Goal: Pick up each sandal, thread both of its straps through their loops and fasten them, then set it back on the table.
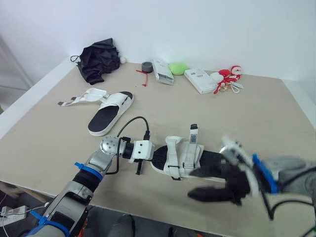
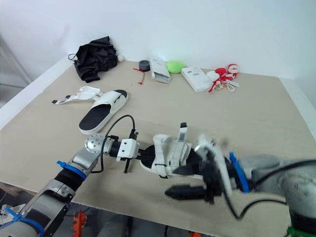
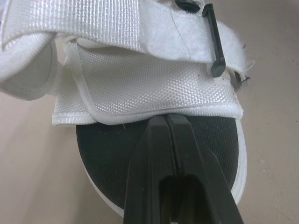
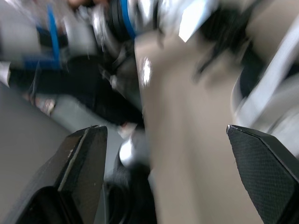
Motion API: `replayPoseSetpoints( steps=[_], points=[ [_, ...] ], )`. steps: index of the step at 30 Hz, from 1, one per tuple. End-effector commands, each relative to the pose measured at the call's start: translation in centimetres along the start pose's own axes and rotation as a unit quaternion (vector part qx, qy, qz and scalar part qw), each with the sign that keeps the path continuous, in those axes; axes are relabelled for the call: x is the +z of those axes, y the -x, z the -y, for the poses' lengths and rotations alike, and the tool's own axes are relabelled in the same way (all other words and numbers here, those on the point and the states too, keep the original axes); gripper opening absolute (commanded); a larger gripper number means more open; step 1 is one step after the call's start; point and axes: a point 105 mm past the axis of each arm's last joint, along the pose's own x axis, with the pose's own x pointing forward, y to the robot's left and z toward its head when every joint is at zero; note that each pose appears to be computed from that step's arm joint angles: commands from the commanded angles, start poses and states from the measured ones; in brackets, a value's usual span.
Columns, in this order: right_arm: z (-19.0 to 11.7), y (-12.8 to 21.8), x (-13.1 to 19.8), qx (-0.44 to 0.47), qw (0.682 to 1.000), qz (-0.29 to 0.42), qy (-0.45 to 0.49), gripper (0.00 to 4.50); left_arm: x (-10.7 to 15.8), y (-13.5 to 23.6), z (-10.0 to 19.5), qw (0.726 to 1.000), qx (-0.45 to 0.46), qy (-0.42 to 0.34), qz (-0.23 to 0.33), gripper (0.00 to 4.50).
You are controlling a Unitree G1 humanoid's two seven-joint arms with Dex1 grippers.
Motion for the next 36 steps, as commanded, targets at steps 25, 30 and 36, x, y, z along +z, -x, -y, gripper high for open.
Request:
replayPoseSetpoints(
  steps=[25, 30, 36],
  points=[
    [4.1, -3.1, 3.7, -0.111, 0.992, 0.036, 0.036, 4.37, -4.8, 0.1, 4.5, 0.989, -0.095, 0.072, -0.09, 0.0],
    [5.4, -1.9, 2.8, -0.152, 0.988, 0.014, 0.029, 4.37, -4.9, 0.5, 4.6, 0.989, -0.091, 0.075, -0.093, 0.0],
    [4.8, -1.2, 3.4, -0.15, 0.987, 0.04, 0.03, 4.37, -4.9, 0.6, 4.7, 0.988, -0.091, 0.076, -0.095, 0.0]
  ],
)
